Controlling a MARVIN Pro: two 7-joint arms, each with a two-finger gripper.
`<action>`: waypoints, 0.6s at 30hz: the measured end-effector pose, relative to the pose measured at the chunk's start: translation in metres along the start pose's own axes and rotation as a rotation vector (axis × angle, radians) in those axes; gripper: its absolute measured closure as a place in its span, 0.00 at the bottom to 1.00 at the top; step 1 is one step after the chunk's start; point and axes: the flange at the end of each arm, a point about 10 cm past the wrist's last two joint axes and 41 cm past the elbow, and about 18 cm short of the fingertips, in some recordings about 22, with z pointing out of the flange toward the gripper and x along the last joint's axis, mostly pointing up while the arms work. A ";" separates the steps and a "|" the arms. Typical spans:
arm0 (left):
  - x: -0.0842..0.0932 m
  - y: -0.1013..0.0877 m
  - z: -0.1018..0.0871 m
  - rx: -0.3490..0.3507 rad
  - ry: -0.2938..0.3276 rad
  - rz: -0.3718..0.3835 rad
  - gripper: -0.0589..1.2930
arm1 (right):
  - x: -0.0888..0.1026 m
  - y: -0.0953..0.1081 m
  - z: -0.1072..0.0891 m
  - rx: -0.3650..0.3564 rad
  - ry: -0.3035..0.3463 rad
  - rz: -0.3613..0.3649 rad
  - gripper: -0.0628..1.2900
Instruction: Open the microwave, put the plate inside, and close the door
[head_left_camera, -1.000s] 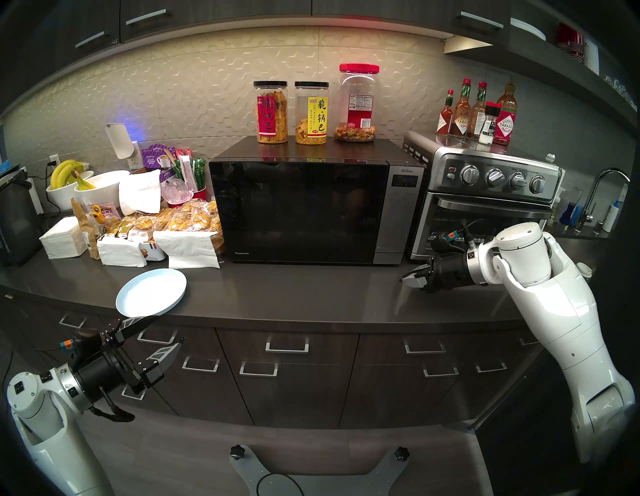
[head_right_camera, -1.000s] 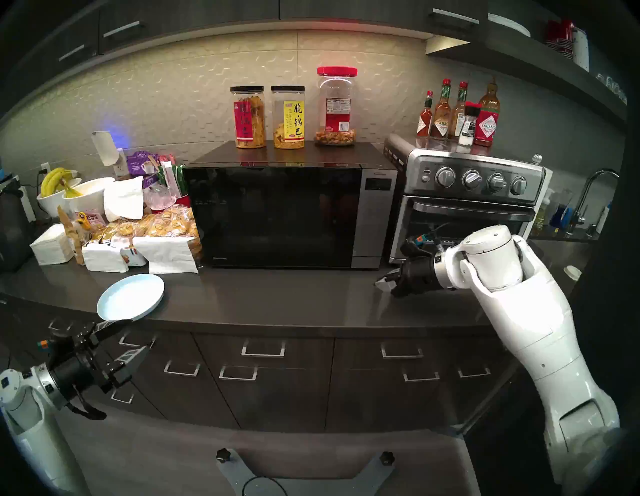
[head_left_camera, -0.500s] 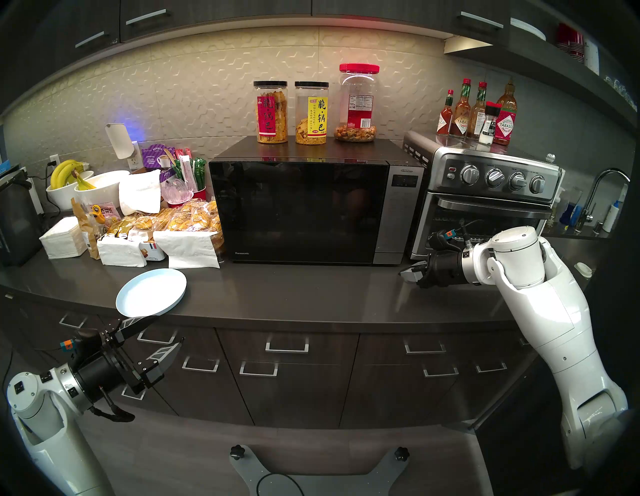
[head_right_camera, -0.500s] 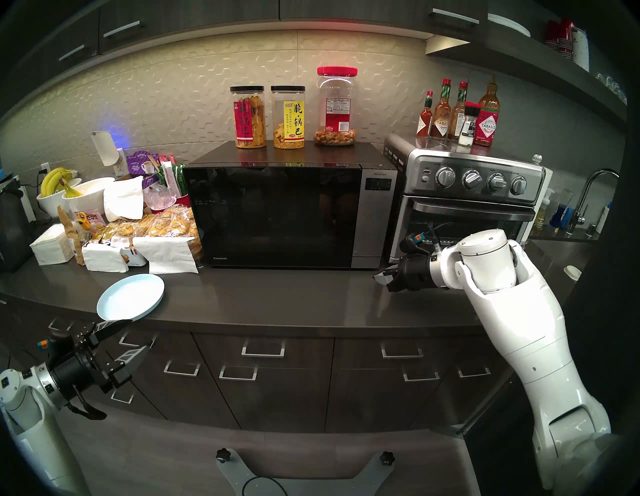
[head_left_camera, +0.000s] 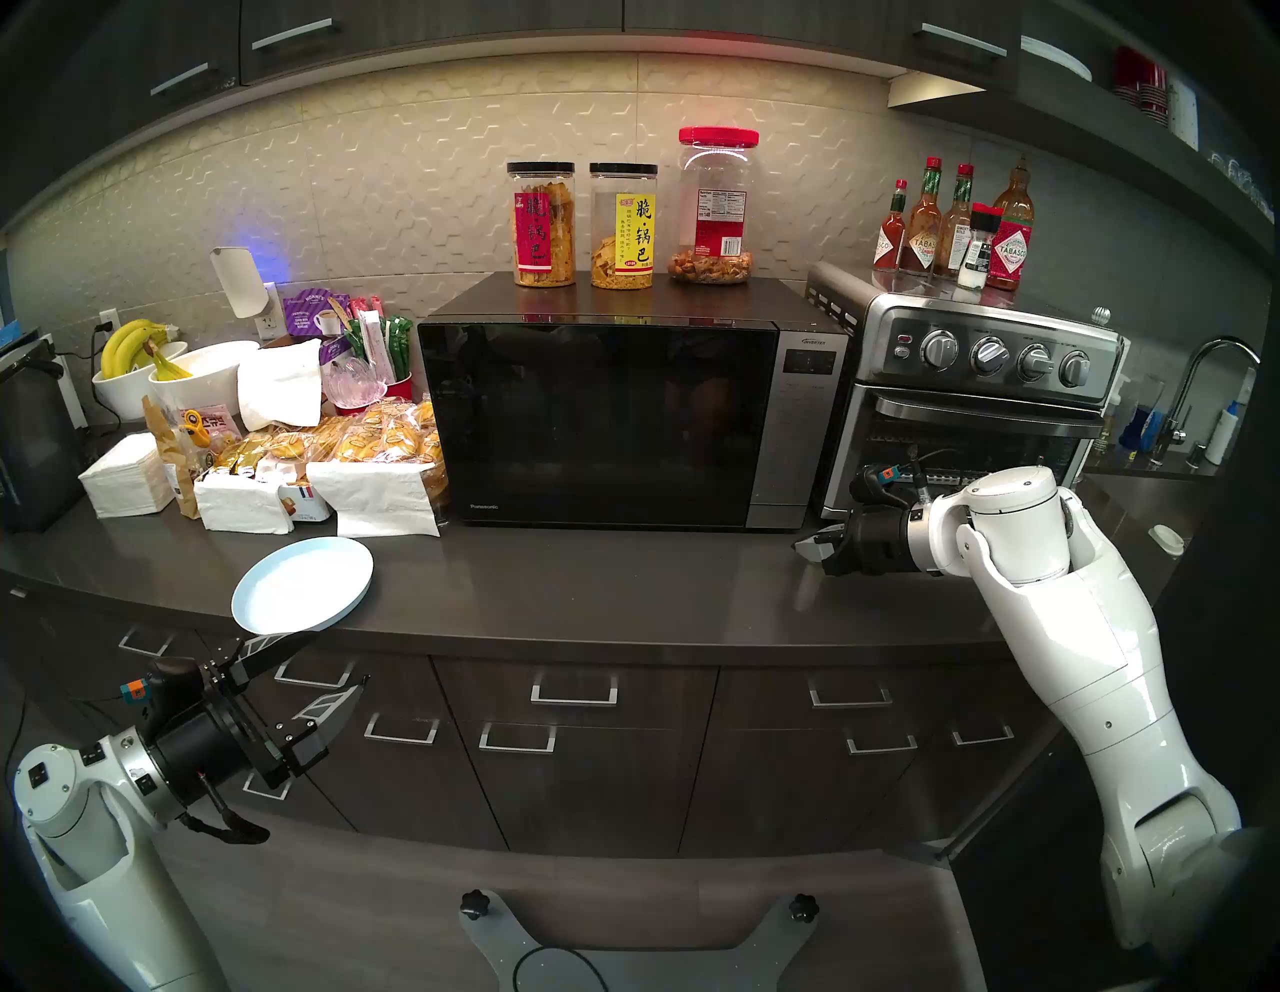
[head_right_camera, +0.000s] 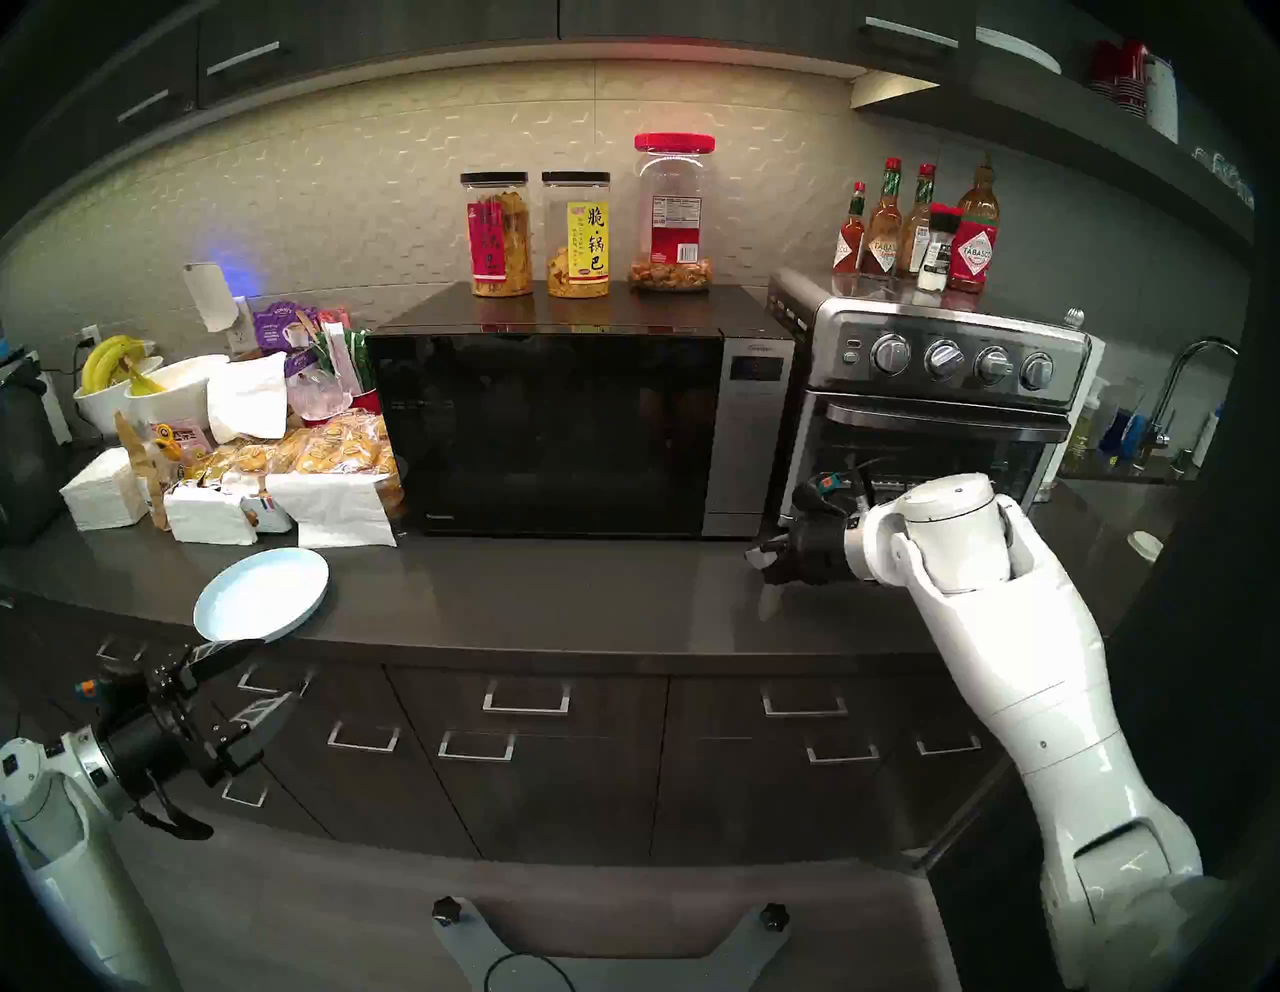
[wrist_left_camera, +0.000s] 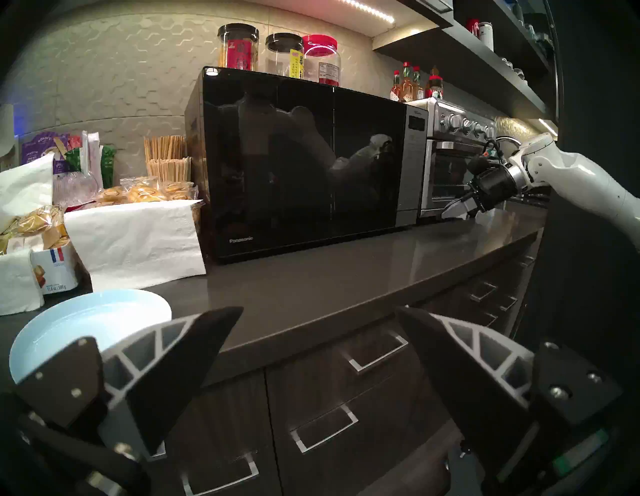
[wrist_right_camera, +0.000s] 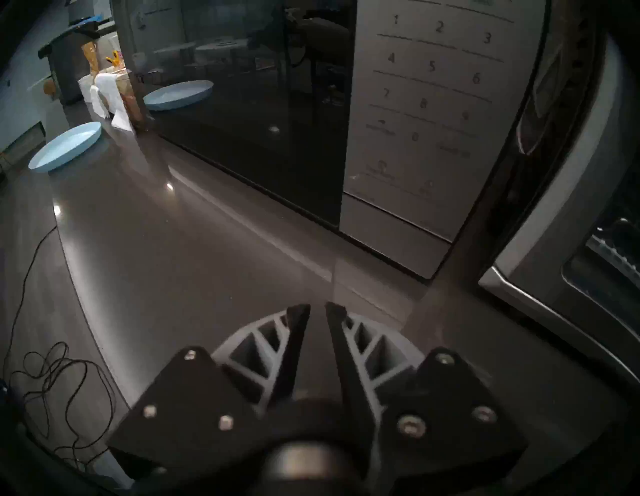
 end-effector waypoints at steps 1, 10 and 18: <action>0.000 0.000 0.000 0.000 0.000 0.000 0.02 | 0.000 0.000 0.001 -0.001 -0.002 0.003 0.69; 0.000 0.000 0.000 0.000 0.000 0.000 0.02 | 0.000 -0.001 0.008 -0.008 -0.006 0.032 0.79; 0.000 0.000 0.000 0.000 0.000 0.000 0.02 | 0.003 -0.001 0.013 -0.015 0.004 0.045 0.94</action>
